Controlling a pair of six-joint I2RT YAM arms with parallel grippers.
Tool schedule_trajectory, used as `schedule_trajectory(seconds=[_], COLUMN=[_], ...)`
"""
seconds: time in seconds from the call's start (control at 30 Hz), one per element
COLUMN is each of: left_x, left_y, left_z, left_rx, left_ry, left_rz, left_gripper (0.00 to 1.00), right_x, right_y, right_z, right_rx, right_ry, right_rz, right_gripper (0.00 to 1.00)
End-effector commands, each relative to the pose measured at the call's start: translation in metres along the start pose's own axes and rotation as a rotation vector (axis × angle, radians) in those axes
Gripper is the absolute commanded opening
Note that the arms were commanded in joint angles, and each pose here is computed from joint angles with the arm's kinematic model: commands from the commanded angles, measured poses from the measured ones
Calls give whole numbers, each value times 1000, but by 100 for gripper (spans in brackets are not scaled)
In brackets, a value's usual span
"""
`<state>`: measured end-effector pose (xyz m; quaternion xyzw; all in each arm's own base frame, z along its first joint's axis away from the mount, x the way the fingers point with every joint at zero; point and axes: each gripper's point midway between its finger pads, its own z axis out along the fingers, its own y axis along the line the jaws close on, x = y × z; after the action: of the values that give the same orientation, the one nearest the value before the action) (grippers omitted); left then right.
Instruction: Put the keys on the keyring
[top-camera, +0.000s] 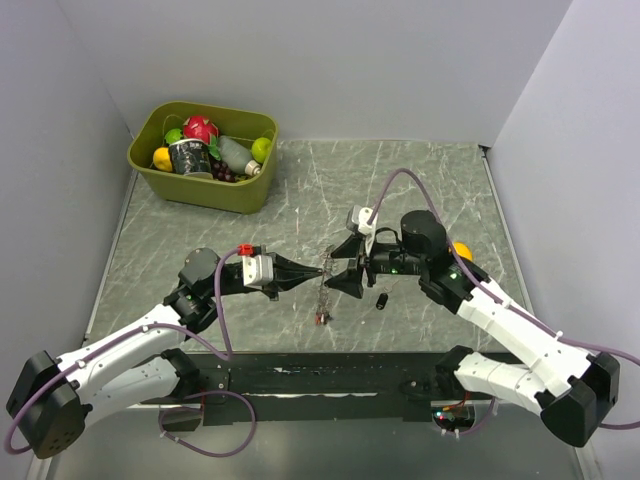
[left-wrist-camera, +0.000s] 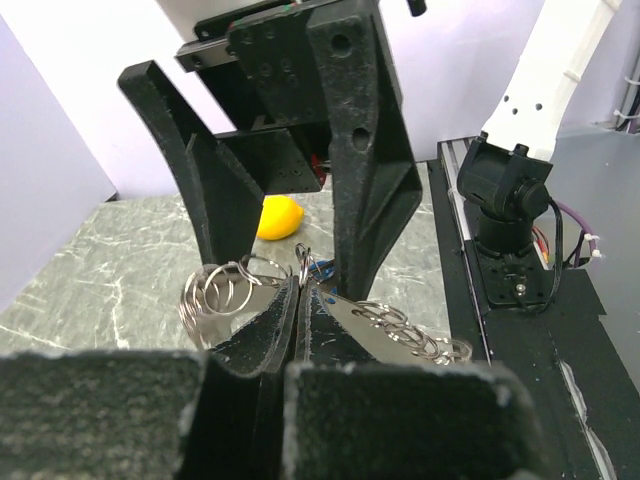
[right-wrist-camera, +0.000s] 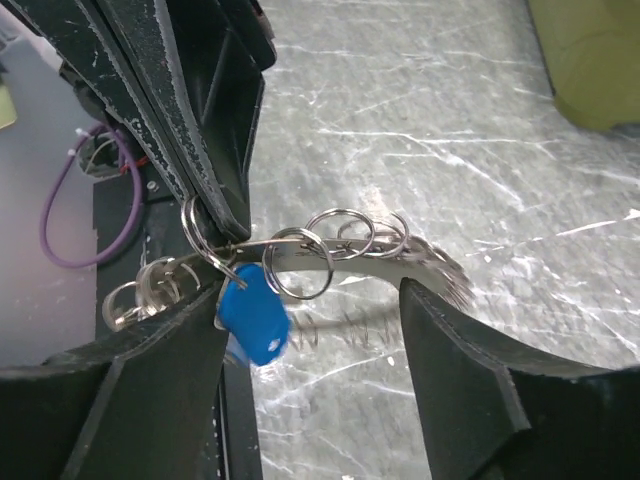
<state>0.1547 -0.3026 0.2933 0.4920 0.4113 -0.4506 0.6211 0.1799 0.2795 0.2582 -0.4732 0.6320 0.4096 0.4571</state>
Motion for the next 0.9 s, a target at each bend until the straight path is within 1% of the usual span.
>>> schedule_trajectory(seconds=[0.0,0.1,0.17,0.23,0.3,0.37,0.4,0.43,0.47,0.6,0.7,0.73,0.77,0.83,0.87], left_x=[-26,-27,-26,-27,-27,-26,-26,-26,-26,-24,-24,-23,-23,-22,-20], left_y=[4,4,4,5,5,4,5,5,5,5,6,7,7,10,10], left_z=[1,1,1,1,2,2,2,2,2,1,1,0,0,-1,-2], left_rx=[-13,-12,-13,-17,-14,-11,-13,-12,-12,-17,-24,-28,-30,-48,-50], left_ry=[-74,-73,-72,-74,-73,-75,-74,-74,-74,-71,-66,-61,-58,-52,-41], left_rz=[84,85,85,87,84,86,84,83,80,82,82,83,90,95,94], left_gripper=[1,1,1,1,1,1,1,1,1,1,1,1,1,1,1], right_x=[-12,-13,-14,-15,-14,-14,-13,-12,-13,-9,-8,-8,-8,-6,-7], right_y=[-2,-3,-4,-6,-6,-4,-3,-2,0,4,4,5,5,3,3], right_z=[-8,-9,-10,-11,-10,-9,-8,-7,-7,-6,-9,-12,-13,-18,-21], right_rx=[50,63,74,88,85,67,62,48,40,14,22,26,32,63,74], right_ry=[-51,-58,-63,-67,-67,-69,-69,-66,-66,-59,-54,-57,-56,-49,-49], right_rz=[-35,-29,-32,-30,-31,-31,-28,-28,-29,-32,-38,-50,-57,-65,-69], right_gripper=[77,76,73,58,48,44,37,33,26,13,13,15,23,34,44])
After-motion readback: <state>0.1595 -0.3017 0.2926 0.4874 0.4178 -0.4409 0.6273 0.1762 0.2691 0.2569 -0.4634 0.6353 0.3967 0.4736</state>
